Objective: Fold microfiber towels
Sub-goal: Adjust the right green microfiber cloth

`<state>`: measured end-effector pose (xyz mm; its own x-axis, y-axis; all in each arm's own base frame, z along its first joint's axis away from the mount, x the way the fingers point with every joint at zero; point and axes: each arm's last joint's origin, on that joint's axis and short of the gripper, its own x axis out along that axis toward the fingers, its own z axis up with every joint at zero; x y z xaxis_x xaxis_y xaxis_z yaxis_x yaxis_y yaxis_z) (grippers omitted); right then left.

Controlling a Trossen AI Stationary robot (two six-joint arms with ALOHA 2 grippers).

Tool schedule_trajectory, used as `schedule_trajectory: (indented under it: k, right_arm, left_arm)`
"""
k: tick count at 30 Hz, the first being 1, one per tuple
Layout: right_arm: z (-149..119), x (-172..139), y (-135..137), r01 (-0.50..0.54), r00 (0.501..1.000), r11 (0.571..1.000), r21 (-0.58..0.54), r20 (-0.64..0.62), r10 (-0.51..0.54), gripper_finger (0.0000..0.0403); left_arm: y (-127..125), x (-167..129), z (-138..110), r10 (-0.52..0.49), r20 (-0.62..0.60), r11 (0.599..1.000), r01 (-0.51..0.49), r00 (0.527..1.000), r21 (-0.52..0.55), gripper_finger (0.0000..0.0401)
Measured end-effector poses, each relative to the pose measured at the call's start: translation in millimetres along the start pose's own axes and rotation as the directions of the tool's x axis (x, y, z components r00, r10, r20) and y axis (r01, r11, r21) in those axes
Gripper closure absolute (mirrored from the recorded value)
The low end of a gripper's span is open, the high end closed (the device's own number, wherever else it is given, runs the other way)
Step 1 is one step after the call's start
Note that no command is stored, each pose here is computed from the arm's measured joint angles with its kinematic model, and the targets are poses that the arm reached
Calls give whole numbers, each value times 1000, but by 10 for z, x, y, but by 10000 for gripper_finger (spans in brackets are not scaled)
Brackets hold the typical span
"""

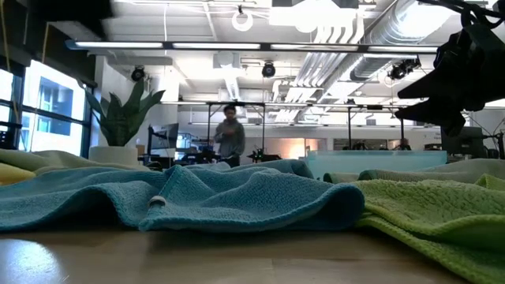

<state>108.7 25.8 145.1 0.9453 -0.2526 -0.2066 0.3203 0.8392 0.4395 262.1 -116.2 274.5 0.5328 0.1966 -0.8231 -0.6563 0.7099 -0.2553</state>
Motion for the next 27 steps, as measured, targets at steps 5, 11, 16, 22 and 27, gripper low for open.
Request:
schedule_trajectory:
  k: [5,11,16,22,27]
  right_arm:
    - [1,0,1,0,1000,1000,0,1,0,185]
    - [45,-1,8,21,997,985,170,67,-33,185]
    - [91,-6,10,15,987,897,442,138,-85,185]
    - [134,-14,2,40,964,881,472,213,-158,185]
    - [272,-43,75,-70,943,863,500,315,-106,185]
  left_arm:
    - [-122,253,324,-117,112,991,110,987,70,245]
    - [-67,487,632,-137,174,989,125,975,78,245]
    - [20,652,775,-129,153,991,121,980,59,245]
    - [59,722,846,-165,114,986,161,980,40,245]
    - [88,693,906,-180,127,982,172,975,72,245]
